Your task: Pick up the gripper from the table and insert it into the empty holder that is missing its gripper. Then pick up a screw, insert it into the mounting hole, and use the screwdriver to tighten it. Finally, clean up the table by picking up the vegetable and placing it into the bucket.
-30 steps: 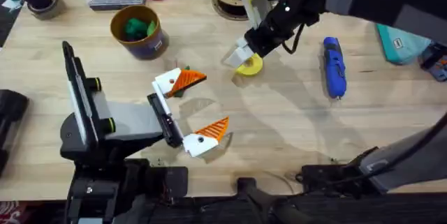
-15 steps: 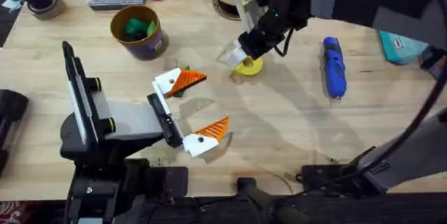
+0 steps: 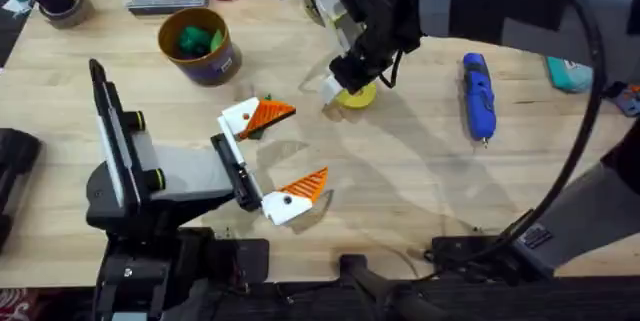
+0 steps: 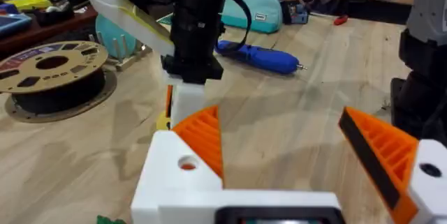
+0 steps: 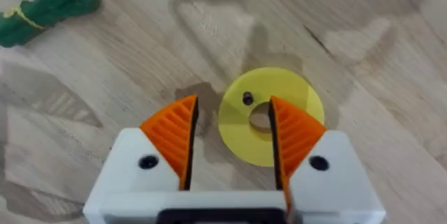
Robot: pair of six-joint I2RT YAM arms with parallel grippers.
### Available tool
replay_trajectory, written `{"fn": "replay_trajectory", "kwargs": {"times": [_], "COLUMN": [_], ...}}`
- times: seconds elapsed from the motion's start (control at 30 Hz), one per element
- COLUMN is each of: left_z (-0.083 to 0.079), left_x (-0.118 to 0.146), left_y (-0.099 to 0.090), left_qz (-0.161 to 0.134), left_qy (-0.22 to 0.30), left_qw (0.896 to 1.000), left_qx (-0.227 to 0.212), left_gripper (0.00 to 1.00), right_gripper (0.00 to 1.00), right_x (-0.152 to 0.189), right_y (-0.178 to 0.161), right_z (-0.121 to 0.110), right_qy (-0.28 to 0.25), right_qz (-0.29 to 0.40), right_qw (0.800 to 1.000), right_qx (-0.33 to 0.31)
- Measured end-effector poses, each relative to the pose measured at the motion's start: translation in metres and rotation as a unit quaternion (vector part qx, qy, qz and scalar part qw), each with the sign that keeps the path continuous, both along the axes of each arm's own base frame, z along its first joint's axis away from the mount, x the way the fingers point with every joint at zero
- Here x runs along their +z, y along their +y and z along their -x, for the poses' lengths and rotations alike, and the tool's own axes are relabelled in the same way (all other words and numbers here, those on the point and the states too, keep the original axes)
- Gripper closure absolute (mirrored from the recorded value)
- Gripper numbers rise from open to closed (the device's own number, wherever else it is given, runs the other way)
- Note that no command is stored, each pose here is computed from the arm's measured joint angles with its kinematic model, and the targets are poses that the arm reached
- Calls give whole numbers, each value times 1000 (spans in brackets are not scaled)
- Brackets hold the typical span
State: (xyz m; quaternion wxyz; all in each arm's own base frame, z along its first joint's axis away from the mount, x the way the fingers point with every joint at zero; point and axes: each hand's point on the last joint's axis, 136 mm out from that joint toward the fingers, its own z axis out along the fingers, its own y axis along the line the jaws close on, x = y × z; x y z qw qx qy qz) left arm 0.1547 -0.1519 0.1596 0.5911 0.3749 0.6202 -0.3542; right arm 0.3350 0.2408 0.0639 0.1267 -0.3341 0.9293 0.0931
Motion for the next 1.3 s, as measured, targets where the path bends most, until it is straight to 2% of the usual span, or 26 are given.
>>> {"fn": "replay_trajectory", "kwargs": {"times": [0.2,0.37,0.63,0.83,1.1,1.2,1.3], "left_z": [0,0,0,0,0,0,0], "left_x": [0,0,0,0,0,0,0], "left_y": [0,0,0,0,0,0,0], "left_qz": [0,0,0,0,0,0,0], "left_qy": [0,0,0,0,0,0,0], "left_qw": [1000,1000,1000,1000,1000,1000,1000], "left_qx": [0,0,0,0,0,0,0], "left_gripper": [10,10,10,11,9,10,10], "right_gripper": [462,608,644,797,887,987,993], "right_x": [1,-1,-8,-7,-8,-8,-8], "right_y": [1,2,3,3,3,2,2], "right_z": [-2,-3,-5,-5,-5,-5,-6], "right_qy": [-4,-4,-2,-3,-4,-4,-4], "right_qz": [-2,-3,-1,-2,0,0,1], "right_qw": [1000,1000,1000,1000,1000,1000,1000], "right_qx": [0,0,0,0,-1,-1,-3]}}
